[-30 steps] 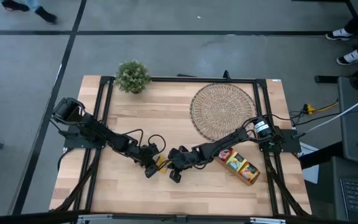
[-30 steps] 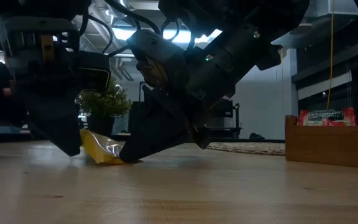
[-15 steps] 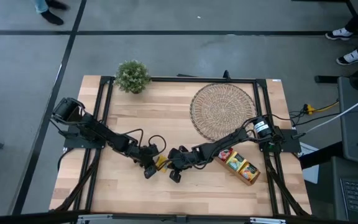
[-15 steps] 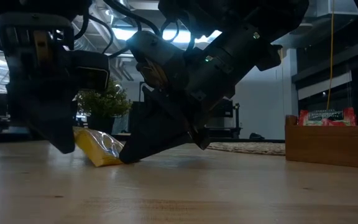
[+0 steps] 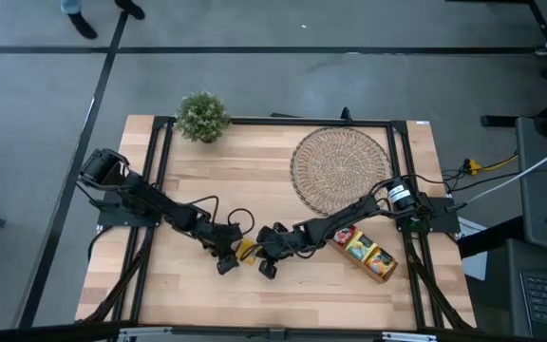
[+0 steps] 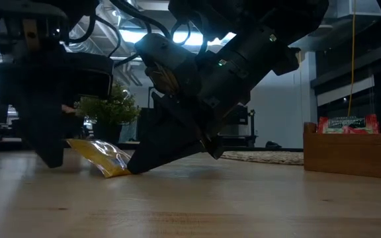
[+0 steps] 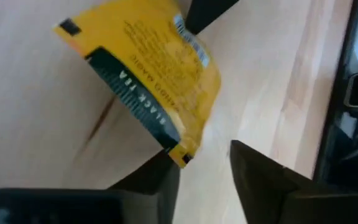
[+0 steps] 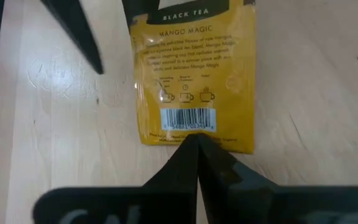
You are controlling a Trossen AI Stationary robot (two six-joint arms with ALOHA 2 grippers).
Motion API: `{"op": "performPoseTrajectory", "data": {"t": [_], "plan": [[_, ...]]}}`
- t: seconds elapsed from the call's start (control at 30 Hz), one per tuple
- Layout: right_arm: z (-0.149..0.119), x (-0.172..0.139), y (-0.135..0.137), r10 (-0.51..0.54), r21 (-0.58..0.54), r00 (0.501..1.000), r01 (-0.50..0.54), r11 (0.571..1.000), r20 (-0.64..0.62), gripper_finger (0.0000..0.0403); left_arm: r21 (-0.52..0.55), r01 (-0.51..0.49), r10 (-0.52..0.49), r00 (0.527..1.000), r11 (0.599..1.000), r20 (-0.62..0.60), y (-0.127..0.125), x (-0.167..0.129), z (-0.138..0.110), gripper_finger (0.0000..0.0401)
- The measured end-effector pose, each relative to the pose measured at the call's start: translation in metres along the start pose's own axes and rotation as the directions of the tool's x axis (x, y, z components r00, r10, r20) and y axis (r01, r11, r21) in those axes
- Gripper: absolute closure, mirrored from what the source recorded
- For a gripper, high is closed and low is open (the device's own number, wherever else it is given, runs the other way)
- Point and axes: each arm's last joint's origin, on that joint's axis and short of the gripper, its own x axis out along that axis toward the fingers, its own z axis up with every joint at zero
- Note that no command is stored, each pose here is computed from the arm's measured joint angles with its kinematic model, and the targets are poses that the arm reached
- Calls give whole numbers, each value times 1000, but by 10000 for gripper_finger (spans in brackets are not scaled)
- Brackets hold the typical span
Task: Pick & Place Tea
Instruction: Put the orange tea bag into the right slot of the wooden organizer
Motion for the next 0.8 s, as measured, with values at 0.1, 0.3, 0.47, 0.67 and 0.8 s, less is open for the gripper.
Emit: {"op": "performPoseTrajectory", "data": {"t": [0.1, 0.3, 0.47, 0.67, 0.8], "plan": [[0, 0, 0, 0, 0, 1000, 0, 1000, 0, 394, -5, 19, -19, 1000, 1000, 19, -2, -5, 4, 241], [0, 0, 0, 0, -1, 1000, 0, 1000, -1, 397, -28, 6, -4, 997, 1000, 77, 0, -24, 16, 214], [0, 0, 0, -1, -3, 1000, 1, 1000, -1, 393, -64, -52, 56, 997, 997, 58, 7, -29, 17, 214], [0, 0, 0, 0, -8, 1000, 0, 1000, -1, 398, -73, -44, 49, 996, 996, 71, 7, -27, 18, 222], [0, 0, 0, 0, -8, 1000, 0, 1000, -1, 392, -69, -41, 48, 993, 997, 107, 6, -27, 20, 233]]}}
